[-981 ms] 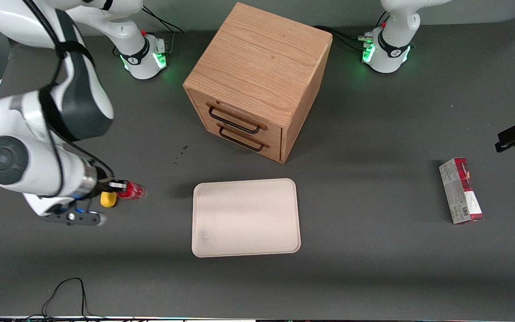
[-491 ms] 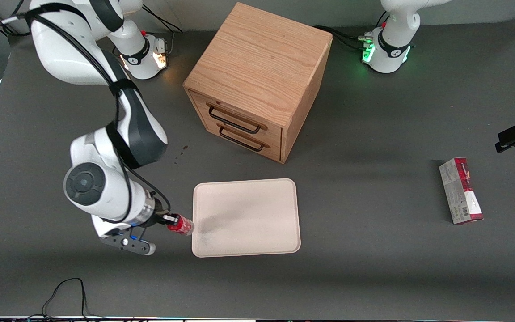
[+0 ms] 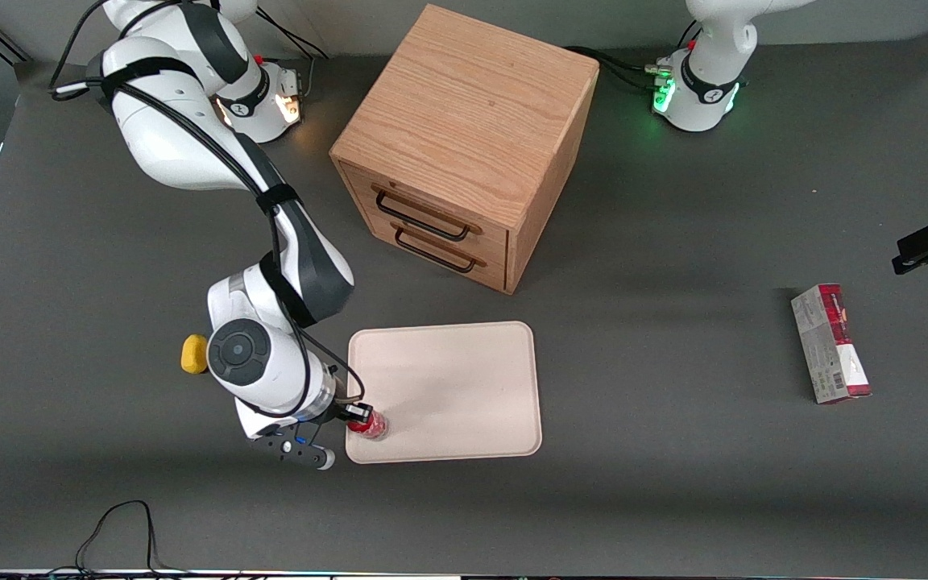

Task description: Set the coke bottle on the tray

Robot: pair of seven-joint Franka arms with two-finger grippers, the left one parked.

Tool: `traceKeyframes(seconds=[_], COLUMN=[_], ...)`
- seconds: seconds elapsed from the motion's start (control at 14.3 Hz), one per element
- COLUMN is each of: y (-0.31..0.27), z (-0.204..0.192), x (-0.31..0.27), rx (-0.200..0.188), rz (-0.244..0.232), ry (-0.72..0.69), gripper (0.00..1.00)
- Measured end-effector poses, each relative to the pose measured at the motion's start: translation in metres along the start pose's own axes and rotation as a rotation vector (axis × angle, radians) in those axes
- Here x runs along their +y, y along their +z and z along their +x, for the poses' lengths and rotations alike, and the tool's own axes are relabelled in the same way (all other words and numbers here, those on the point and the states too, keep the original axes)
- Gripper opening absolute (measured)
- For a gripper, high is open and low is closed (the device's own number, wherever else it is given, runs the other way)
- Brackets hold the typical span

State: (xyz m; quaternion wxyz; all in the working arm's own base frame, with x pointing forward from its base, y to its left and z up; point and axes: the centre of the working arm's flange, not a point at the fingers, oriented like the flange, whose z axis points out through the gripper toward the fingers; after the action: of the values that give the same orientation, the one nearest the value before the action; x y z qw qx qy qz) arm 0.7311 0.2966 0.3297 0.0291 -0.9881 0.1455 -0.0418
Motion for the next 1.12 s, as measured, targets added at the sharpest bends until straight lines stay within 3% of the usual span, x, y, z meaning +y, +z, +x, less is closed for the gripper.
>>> traceKeyframes(seconds=[0.35, 0.56, 0.7, 0.84, 0.91, 1.12], y=[0.002, 0.005, 0.008, 0.005, 0.001, -0.039], z=[-0.001, -0.001, -0.001, -0.003, -0.005, -0.01], x=[-0.002, -0.001, 0.0, 0.003, 0.006, 0.018], rx=[0.009, 0.018, 0.019, -0.01, -0.034, -0.096], rz=[-0.012, -0.029, -0.039, -0.071, -0.093, -0.154], ry=[-0.01, -0.019, -0.023, -0.026, -0.038, -0.091], gripper=[0.31, 0.56, 0.78, 0.95, 1.0, 1.0])
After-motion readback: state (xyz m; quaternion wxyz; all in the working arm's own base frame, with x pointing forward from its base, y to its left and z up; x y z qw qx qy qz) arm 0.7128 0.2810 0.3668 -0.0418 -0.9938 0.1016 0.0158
